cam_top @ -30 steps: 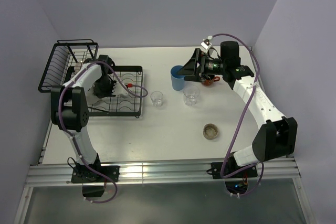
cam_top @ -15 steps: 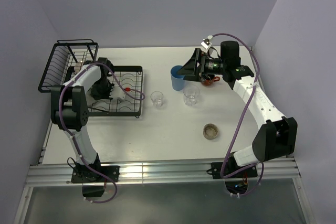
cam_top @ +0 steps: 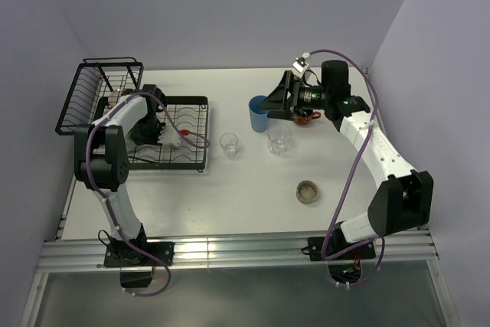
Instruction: Load the cups into the dish rack
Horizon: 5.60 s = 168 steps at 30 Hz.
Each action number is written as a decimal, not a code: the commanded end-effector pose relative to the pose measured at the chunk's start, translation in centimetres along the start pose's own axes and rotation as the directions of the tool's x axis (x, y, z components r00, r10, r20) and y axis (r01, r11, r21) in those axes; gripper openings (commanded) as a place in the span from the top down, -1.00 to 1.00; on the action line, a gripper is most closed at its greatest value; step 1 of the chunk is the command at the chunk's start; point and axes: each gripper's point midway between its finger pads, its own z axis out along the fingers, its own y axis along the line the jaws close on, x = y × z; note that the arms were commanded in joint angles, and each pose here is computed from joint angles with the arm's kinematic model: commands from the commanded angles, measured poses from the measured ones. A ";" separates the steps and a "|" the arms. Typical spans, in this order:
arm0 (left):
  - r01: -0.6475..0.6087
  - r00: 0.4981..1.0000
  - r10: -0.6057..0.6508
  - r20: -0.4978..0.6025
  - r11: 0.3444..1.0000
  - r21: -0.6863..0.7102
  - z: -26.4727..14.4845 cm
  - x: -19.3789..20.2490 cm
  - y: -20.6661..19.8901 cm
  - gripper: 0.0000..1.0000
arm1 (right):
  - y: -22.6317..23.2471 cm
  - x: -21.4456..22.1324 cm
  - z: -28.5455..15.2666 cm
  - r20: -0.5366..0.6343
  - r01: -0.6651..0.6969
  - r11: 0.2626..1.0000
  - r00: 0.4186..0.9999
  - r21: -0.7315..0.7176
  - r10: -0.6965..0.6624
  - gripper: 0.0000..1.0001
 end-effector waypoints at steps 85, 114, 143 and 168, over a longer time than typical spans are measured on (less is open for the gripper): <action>0.589 0.076 -0.023 0.997 0.807 -0.026 -34.9 -21.9 -3.1 -0.52 | -10.5 -11.0 -3.0 -0.089 0.385 0.633 0.890 0.672 -0.447 -0.89; 0.652 0.027 -0.177 0.984 0.749 0.117 -30.8 -21.5 -3.0 -0.52 | -22.1 -7.3 6.7 -0.288 0.387 0.587 0.922 0.711 -0.259 -0.06; 0.562 -0.300 -0.287 0.910 0.717 0.412 -37.0 -18.4 -3.0 -0.96 | 0.5 -16.7 -4.3 0.104 0.469 0.517 0.661 0.716 -0.744 1.00; 0.137 -0.646 -0.518 0.561 0.643 0.753 -43.0 -16.4 -7.0 -0.99 | 19.1 -4.6 -12.8 0.285 0.564 -0.023 -0.452 0.826 -0.845 1.00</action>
